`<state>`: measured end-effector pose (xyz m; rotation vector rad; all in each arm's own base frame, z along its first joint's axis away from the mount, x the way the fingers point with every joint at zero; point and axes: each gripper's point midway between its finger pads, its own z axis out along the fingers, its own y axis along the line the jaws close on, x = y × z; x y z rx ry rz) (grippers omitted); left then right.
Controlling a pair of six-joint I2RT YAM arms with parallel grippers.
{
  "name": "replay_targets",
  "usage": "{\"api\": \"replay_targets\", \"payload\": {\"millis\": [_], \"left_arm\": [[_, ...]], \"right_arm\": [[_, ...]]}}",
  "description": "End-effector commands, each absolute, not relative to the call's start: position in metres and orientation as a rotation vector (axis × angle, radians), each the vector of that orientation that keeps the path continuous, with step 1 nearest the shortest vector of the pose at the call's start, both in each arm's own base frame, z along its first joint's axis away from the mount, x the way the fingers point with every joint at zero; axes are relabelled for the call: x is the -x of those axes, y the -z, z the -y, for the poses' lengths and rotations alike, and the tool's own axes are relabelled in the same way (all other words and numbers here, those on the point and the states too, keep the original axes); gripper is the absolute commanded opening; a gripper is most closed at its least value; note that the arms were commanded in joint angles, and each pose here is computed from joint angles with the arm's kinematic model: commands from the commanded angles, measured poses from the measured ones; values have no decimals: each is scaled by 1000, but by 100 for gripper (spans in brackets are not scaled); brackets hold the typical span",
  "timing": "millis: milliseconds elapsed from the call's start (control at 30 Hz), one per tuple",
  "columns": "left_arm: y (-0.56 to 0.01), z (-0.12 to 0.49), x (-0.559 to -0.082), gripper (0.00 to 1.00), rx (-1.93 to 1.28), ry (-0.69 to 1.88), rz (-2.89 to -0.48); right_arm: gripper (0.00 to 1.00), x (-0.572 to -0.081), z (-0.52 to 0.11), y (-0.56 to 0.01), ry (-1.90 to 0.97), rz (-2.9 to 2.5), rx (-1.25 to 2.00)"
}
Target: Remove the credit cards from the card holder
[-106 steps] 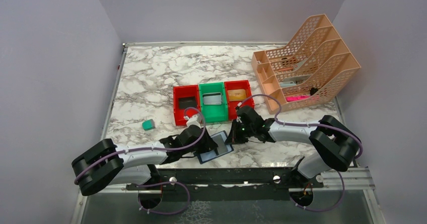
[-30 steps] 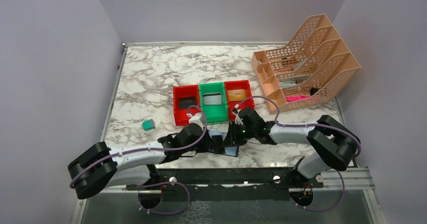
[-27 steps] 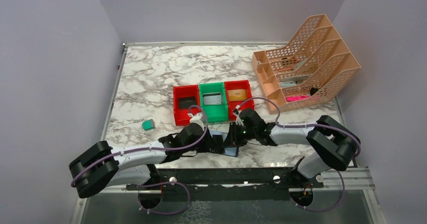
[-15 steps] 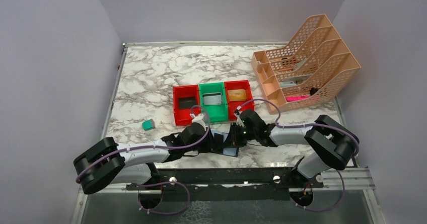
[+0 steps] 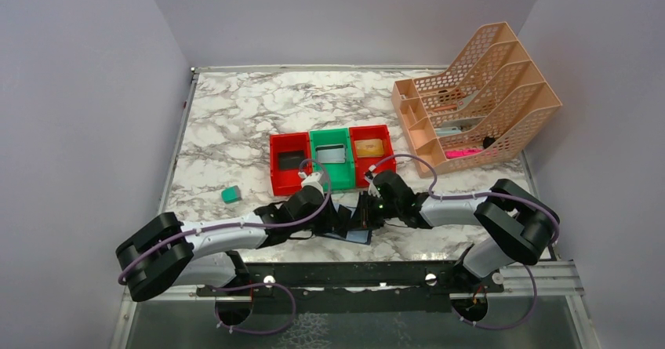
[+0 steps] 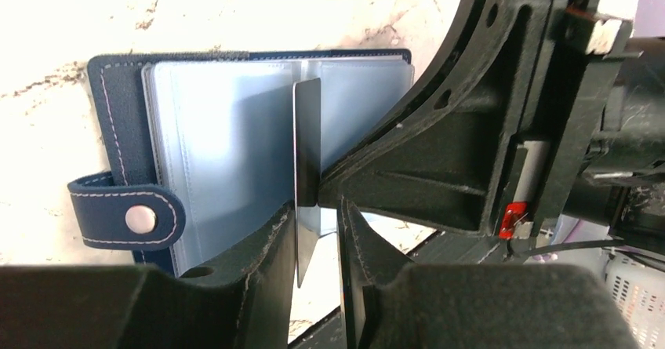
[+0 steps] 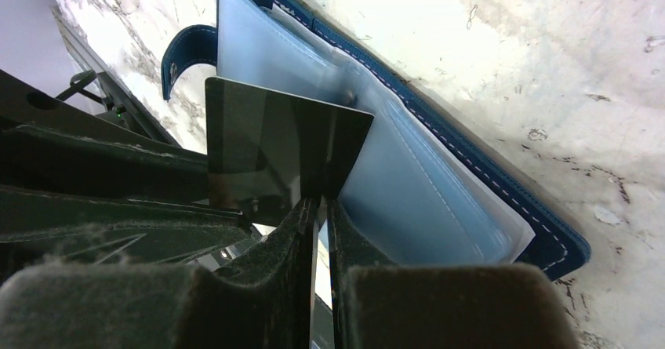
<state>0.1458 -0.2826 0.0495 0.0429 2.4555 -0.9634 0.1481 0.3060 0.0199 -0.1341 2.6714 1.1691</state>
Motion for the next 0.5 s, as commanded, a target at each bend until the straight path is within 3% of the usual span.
{"api": "replay_targets", "payload": {"millis": [0,200,467], "left_arm": [[-57,282,-159,28,-63,865,-2434],[-58,286,-158,19,-120,856,-2445],[-54,291,-156,0,-220,840,-2473]], "right_arm": [[15,-145,-291,-2,-1041,-2745,97],[15,-146,-291,-2,-1036,-2743,100],[15,-148,-290,-6,-1028,-2733,104]]}}
